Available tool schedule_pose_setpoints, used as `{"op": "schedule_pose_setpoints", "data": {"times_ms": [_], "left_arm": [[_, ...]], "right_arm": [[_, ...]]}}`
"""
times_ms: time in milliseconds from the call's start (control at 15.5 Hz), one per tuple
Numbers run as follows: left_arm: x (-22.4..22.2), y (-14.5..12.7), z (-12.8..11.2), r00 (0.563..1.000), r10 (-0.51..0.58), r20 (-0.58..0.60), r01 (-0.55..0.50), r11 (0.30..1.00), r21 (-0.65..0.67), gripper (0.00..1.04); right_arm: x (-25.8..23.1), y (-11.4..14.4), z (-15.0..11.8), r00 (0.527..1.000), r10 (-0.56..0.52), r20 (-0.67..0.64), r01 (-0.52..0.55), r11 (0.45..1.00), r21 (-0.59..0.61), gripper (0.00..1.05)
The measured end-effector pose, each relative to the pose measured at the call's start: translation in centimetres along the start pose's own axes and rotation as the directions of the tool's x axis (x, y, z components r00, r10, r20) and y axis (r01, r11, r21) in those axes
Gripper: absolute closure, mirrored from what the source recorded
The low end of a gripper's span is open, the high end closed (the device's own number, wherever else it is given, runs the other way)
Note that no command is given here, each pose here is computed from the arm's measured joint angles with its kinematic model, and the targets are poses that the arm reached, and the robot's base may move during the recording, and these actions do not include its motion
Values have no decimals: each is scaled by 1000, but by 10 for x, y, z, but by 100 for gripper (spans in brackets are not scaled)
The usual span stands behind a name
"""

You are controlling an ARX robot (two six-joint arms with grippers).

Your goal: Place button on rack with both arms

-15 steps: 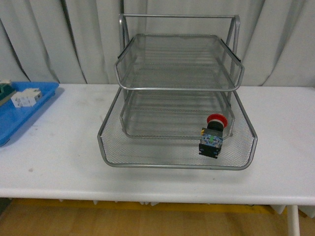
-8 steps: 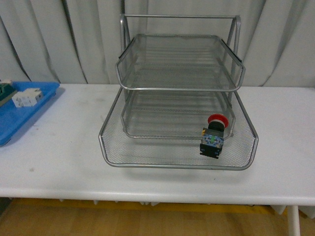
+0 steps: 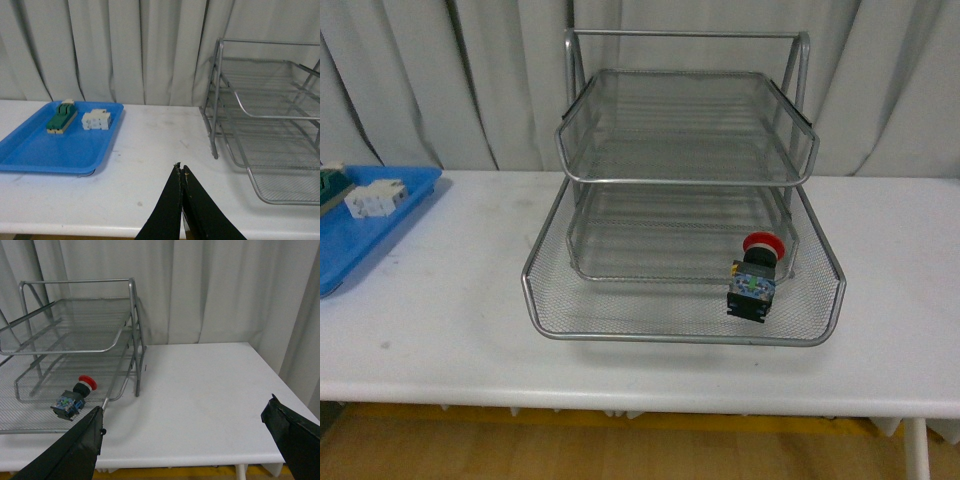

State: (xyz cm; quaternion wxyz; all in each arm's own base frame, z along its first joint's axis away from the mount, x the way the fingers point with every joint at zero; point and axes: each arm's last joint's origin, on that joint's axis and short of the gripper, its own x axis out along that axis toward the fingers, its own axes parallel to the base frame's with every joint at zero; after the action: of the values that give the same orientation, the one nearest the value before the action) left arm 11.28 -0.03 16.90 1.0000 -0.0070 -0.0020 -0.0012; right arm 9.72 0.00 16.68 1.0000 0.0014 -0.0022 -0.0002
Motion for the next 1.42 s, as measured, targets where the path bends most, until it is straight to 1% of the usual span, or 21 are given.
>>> {"op": "schedule_pose_setpoints", "data": {"times_ms": [258, 323, 452, 581, 1292, 1357, 1421], "left_arm": [[-5, 0, 0, 1000, 0, 6, 0, 1000, 0, 103], [-10, 0, -5, 999, 1, -39, -1, 1000, 0, 103], [-16, 0, 0, 1000, -1, 18, 1, 1000, 0, 103], [-15, 0, -4, 1000, 1, -10, -1, 1000, 0, 103], [-15, 0, -3, 1000, 0, -3, 0, 1000, 0, 103], [-15, 0, -3, 1000, 0, -3, 0, 1000, 0, 101], [-15, 0, -3, 1000, 0, -4, 0, 1000, 0, 92]], "right_arm": [[0, 0, 0, 1000, 0, 0, 0, 1000, 0, 6], [0, 0, 0, 1000, 0, 0, 0, 1000, 0, 6], [0, 0, 0, 1000, 0, 0, 0, 1000, 0, 6], [0, 0, 0, 1000, 0, 1, 0, 1000, 0, 6], [0, 0, 0, 1000, 0, 1, 0, 1000, 0, 6], [0, 0, 0, 1000, 0, 1, 0, 1000, 0, 6], [0, 0, 0, 1000, 0, 0, 0, 1000, 0, 6]]}}
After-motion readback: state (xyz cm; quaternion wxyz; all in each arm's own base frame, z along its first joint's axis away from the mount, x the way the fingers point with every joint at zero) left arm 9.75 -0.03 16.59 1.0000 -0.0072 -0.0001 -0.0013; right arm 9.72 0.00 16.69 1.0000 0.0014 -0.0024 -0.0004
